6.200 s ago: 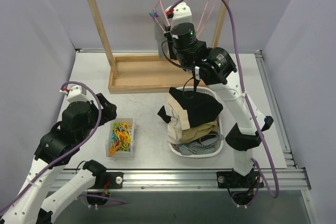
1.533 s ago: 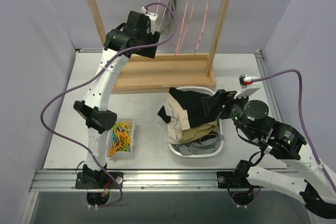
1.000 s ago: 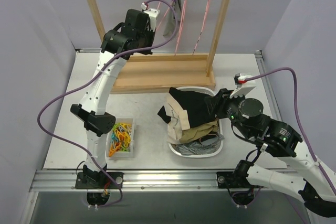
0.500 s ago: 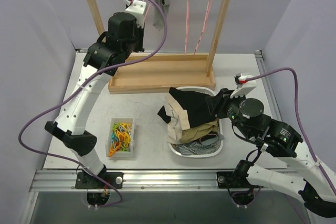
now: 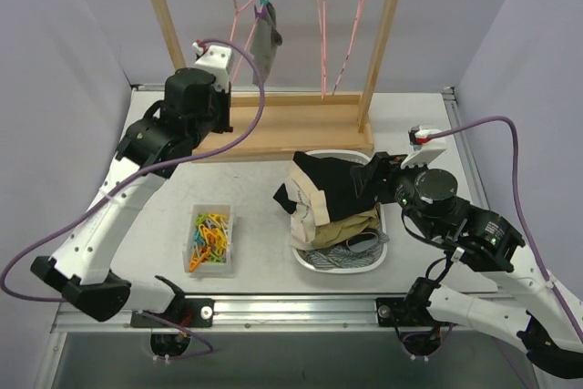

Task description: Remove the underwear clipped to the hanger

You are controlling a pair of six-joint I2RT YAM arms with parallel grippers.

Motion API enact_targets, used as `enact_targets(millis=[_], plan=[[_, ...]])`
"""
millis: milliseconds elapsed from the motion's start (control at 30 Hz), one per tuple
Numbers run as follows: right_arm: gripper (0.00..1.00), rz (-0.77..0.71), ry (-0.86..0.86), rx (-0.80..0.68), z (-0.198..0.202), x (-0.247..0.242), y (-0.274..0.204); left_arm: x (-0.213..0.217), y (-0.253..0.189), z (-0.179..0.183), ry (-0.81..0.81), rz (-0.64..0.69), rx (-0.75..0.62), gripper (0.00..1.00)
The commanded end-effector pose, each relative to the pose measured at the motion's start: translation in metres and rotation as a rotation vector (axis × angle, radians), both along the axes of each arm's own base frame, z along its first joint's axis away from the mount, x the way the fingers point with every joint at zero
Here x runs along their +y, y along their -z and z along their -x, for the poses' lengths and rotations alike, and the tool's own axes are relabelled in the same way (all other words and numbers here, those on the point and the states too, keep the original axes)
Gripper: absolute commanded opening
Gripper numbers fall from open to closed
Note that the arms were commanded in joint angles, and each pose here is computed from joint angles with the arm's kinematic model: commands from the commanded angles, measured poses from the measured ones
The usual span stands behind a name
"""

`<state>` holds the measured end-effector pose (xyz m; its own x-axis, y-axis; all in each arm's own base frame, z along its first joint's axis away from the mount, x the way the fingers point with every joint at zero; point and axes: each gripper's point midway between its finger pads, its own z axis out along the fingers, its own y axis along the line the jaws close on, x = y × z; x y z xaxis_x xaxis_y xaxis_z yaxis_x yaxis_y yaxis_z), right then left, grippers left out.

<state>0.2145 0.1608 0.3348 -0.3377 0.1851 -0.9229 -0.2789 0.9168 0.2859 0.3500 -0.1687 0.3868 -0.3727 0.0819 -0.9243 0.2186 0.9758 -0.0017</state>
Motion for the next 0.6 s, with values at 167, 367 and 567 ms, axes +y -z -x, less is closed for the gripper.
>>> enact_targets(millis=[167, 367, 567], plan=[[0.78, -0.001, 0.050, -0.033, -0.013, -0.001, -0.006, 0.027, -0.032, 0.083, 0.049, 0.199, -0.118, 0.02], [0.82, -0.046, 0.096, -0.093, -0.014, -0.013, -0.023, 0.030, -0.007, 0.139, 0.161, 0.283, -0.044, 0.02], [0.84, -0.095, 0.165, -0.146, -0.010, -0.035, -0.046, 0.026, 0.026, 0.203, 0.358, 0.312, 0.128, 0.02]])
